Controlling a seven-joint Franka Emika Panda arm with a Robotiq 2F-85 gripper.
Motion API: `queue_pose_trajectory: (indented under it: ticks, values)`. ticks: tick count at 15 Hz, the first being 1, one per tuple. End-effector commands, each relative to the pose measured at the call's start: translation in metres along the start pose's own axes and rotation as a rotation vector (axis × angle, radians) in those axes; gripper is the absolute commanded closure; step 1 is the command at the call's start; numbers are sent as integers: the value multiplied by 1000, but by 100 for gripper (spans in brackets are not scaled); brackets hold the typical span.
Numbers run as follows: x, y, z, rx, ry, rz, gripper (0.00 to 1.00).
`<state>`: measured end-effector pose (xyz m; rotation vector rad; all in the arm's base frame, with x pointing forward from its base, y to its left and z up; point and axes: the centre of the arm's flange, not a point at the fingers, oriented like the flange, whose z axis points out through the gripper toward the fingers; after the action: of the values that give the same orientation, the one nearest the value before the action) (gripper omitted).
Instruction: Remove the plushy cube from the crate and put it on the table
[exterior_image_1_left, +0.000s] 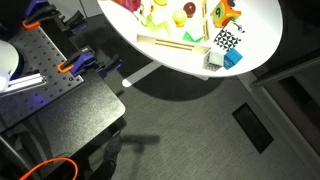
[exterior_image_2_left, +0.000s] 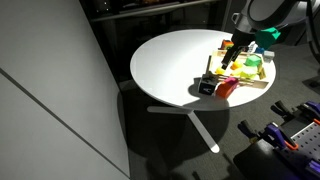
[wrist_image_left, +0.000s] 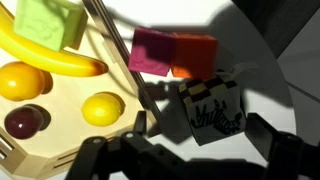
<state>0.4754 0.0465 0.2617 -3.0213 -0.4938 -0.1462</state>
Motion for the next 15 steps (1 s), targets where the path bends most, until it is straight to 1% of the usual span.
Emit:
queue_pose_trajectory:
  ticks: [1, 4, 8, 12, 15]
  values:
    - [-5, 0, -21, -11, -73, 71, 0]
    - [-9, 1, -31, 8, -135, 106, 0]
    - [-10, -1, -51, 25, -176, 120, 0]
    - [-7, -4, -76, 13, -155, 119, 0]
    - [-2, -5, -96, -2, -101, 121, 0]
